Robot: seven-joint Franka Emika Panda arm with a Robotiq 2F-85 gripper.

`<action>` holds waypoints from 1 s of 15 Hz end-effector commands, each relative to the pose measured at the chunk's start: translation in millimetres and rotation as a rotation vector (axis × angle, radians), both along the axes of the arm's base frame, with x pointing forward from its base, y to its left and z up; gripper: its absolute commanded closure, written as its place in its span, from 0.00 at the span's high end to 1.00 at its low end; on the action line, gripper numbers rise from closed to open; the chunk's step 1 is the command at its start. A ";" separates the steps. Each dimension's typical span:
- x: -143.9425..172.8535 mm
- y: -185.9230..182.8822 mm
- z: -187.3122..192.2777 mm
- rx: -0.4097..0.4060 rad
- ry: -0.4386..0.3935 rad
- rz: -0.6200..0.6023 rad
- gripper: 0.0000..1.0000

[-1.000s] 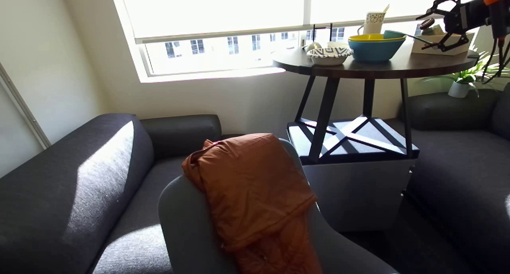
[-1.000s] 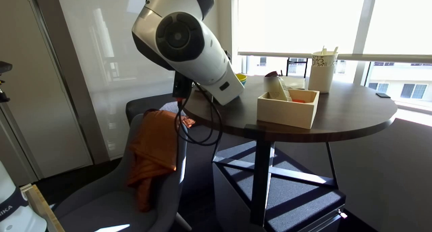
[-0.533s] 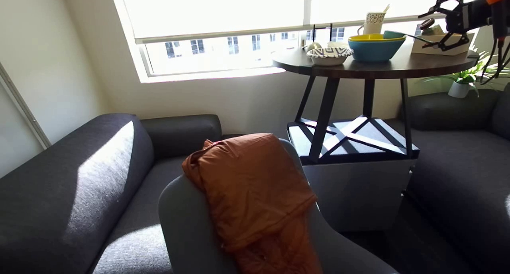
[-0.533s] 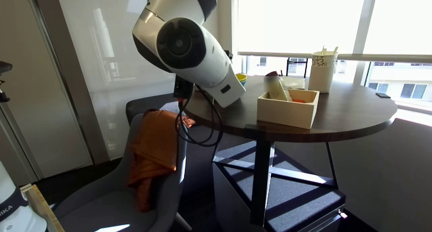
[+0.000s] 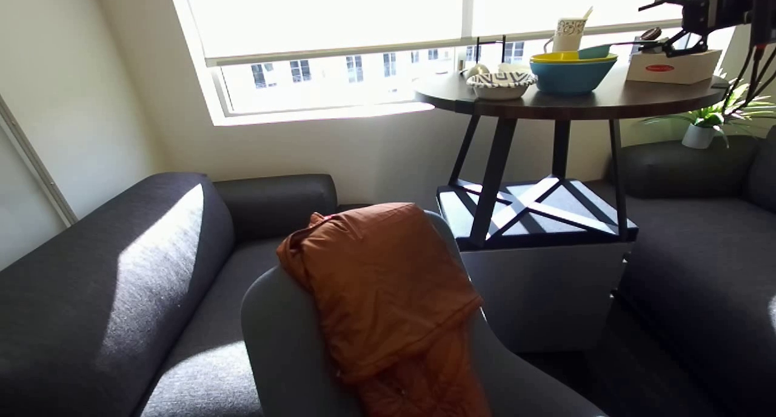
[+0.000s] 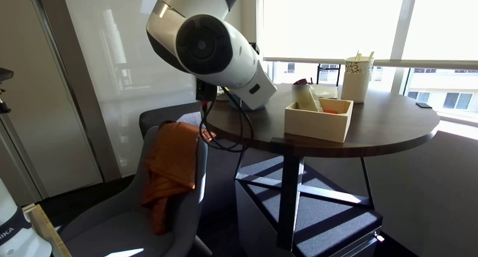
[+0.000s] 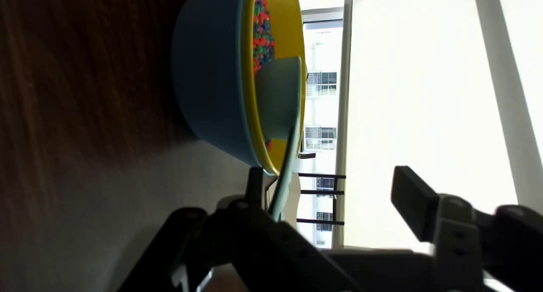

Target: Use the blue serving spoon to take cereal from the yellow plate, then add it to the white plate

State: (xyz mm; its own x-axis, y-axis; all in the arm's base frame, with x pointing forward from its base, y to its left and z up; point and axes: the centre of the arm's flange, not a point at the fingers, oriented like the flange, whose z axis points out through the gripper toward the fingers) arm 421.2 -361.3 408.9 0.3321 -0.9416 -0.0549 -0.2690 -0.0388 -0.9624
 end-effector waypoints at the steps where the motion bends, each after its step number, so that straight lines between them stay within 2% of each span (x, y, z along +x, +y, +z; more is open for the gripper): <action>1: 0.3 -2.5 6.9 -0.036 -0.067 -0.028 0.47; 7: -4.9 -0.6 15.4 -0.116 -0.119 -0.034 0.05; 8: -5.8 0.5 17.4 -0.128 -0.127 -0.031 0.01; 14: -14.7 5.7 36.2 -0.195 -0.164 -0.005 0.02; 15: -21.2 7.3 45.7 -0.222 -0.158 0.035 0.02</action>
